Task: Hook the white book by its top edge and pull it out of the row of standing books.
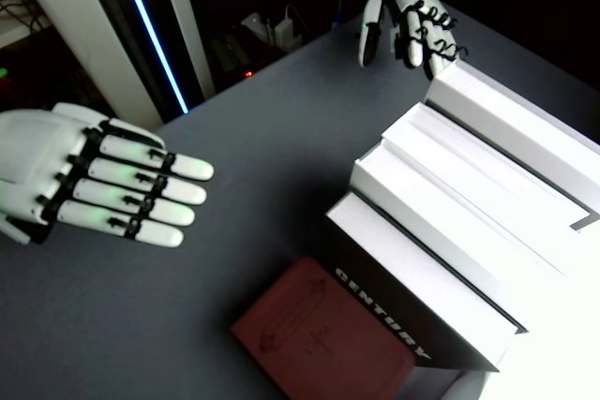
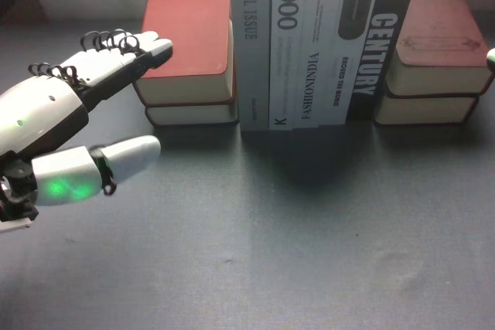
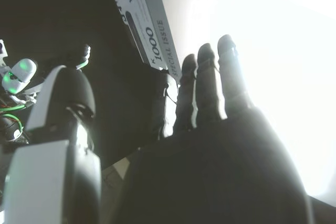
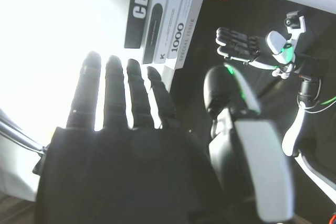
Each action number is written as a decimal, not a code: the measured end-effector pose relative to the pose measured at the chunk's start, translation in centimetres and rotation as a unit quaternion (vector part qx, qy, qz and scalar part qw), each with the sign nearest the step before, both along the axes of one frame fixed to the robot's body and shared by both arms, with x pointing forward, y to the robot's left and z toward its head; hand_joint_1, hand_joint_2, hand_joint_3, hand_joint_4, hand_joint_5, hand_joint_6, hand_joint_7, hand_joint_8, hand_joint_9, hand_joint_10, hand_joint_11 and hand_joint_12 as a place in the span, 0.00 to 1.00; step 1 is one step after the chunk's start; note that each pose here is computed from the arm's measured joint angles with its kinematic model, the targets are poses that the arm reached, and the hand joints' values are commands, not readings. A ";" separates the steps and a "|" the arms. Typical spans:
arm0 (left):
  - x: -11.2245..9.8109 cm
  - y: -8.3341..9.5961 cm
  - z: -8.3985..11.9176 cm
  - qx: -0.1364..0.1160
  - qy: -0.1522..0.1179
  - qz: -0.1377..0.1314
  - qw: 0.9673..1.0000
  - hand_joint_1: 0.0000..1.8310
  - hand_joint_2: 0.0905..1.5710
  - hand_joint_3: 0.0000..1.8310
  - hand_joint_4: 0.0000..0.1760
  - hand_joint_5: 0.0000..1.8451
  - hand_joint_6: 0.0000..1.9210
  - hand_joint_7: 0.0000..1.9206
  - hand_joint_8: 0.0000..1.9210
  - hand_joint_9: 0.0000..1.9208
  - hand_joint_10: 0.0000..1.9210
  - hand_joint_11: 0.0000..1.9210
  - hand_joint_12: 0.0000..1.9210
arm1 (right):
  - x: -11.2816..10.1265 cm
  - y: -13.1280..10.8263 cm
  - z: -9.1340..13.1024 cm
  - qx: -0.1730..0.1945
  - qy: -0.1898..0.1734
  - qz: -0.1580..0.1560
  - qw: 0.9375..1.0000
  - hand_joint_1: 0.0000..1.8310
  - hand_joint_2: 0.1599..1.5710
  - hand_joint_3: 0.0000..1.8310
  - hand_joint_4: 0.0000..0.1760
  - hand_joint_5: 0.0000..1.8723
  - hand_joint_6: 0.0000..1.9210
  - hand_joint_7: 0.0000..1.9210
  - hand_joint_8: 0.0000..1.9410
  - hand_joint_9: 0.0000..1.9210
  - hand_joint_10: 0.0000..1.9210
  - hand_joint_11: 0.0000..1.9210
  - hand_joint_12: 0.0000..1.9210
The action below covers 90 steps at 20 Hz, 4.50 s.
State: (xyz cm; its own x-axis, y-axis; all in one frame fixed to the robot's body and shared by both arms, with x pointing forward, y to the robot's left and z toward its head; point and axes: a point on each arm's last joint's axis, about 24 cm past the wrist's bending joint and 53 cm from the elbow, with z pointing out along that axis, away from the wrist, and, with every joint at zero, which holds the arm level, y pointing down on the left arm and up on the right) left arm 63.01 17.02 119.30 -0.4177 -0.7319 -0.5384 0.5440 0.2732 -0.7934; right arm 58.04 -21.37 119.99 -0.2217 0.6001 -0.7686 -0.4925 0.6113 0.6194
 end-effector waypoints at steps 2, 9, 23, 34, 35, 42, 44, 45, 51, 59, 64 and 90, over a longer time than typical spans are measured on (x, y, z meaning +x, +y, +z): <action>0.1 0.0 -0.2 0.004 0.003 0.001 1.000 0.10 0.86 0.01 0.11 0.02 0.00 0.00 0.00 0.00 0.00 0.00 0.00 | 0.0 0.0 0.0 -0.001 -0.001 -0.002 1.000 0.35 0.83 0.01 0.00 0.06 0.03 0.01 0.00 0.00 0.00 0.00 0.10; 0.2 0.0 -0.2 0.005 0.004 0.002 1.000 0.18 0.86 0.00 0.00 0.05 0.01 0.00 0.00 0.00 0.00 0.00 0.00 | 0.7 0.1 2.3 0.014 -0.037 -0.003 0.999 0.43 0.84 0.00 0.00 0.07 0.00 0.00 0.00 0.00 0.00 0.00 0.40; 0.6 0.6 -0.8 0.008 0.011 0.010 1.000 0.18 0.85 0.00 0.30 0.05 0.00 0.00 0.00 0.00 0.00 0.00 0.00 | 8.0 4.9 10.0 0.051 -0.134 0.001 0.990 0.19 0.88 0.00 0.05 0.04 0.01 0.00 0.00 0.00 0.00 0.00 1.00; 1.1 1.1 -1.1 0.008 0.012 0.019 1.000 0.14 0.84 0.00 0.19 0.07 0.00 0.00 0.00 0.00 0.00 0.00 0.00 | 10.2 8.3 10.6 0.022 -0.132 0.006 0.991 0.11 0.88 0.00 0.00 0.19 0.04 0.03 0.01 0.00 0.00 0.00 1.00; 1.0 1.1 -1.0 0.007 0.012 0.019 1.000 0.15 0.84 0.00 0.22 0.07 0.00 0.00 0.00 0.00 0.00 0.00 0.00 | 10.2 8.4 10.5 0.020 -0.130 0.007 0.991 0.12 0.88 0.00 0.00 0.21 0.04 0.03 0.00 0.00 0.00 0.00 1.00; 1.0 1.6 -1.3 0.003 0.016 0.026 1.000 0.13 0.84 0.00 0.36 0.07 0.00 0.00 0.00 0.00 0.00 0.00 0.00 | 10.1 8.5 10.6 0.026 -0.130 0.007 0.991 0.12 0.90 0.00 0.00 0.30 0.07 0.02 0.00 0.00 0.00 0.00 1.00; 0.9 1.7 -1.6 0.001 0.022 0.028 0.999 0.13 0.84 0.00 0.29 0.08 0.00 0.00 0.00 0.00 0.00 0.00 0.00 | 9.5 8.7 10.5 0.031 -0.129 0.011 0.991 0.14 0.88 0.00 0.00 0.28 0.17 0.03 0.00 0.00 0.00 0.00 1.00; 0.7 1.4 -1.5 0.000 0.021 0.024 0.999 0.17 0.84 0.00 0.57 0.06 0.00 0.00 0.00 0.00 0.00 0.00 0.00 | 8.4 8.5 10.0 0.032 -0.131 0.016 0.991 0.11 0.88 0.00 0.00 0.26 0.19 0.04 0.00 0.00 0.00 0.00 1.00; 0.7 1.9 -1.1 -0.012 0.018 0.032 0.999 0.20 0.83 0.00 0.47 0.07 0.00 0.00 0.00 0.00 0.00 0.00 0.00 | 4.1 7.8 8.0 0.059 -0.122 0.059 0.989 0.09 0.88 0.00 0.00 0.26 0.11 0.03 0.00 0.00 0.00 0.00 0.64; 0.6 2.4 -1.1 -0.013 0.016 0.037 0.999 0.22 0.84 0.00 0.61 0.07 0.00 0.00 0.00 0.00 0.00 0.00 0.00 | -1.0 7.2 3.1 0.098 -0.050 0.108 0.988 0.05 0.91 0.00 0.00 0.27 0.11 0.08 0.00 0.01 0.00 0.00 0.10; 0.6 2.5 -1.0 -0.016 0.017 0.039 0.999 0.25 0.84 0.00 0.46 0.08 0.00 0.00 0.00 0.00 0.00 0.00 0.00 | -3.6 6.5 -1.3 0.108 0.032 0.126 0.986 0.14 0.89 0.00 0.00 0.24 0.28 0.23 0.01 0.15 0.24 0.00 0.81; 0.2 2.9 -0.6 -0.028 0.011 0.047 0.998 0.19 0.84 0.00 0.00 0.00 0.00 0.00 0.00 0.00 0.00 0.00 0.00 | -2.1 -1.2 0.3 0.090 0.001 -0.008 0.996 0.09 0.93 0.00 0.00 0.00 0.19 0.00 0.01 0.00 0.01 0.00 0.38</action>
State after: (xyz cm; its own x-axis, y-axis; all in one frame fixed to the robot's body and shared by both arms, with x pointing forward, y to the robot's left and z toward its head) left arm 63.23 19.91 118.72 -0.3570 -0.7970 -0.4872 0.5001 0.2774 -0.8203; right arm 55.91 -22.56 120.28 -0.2124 0.7315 -0.6479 -0.4823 0.4982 0.7206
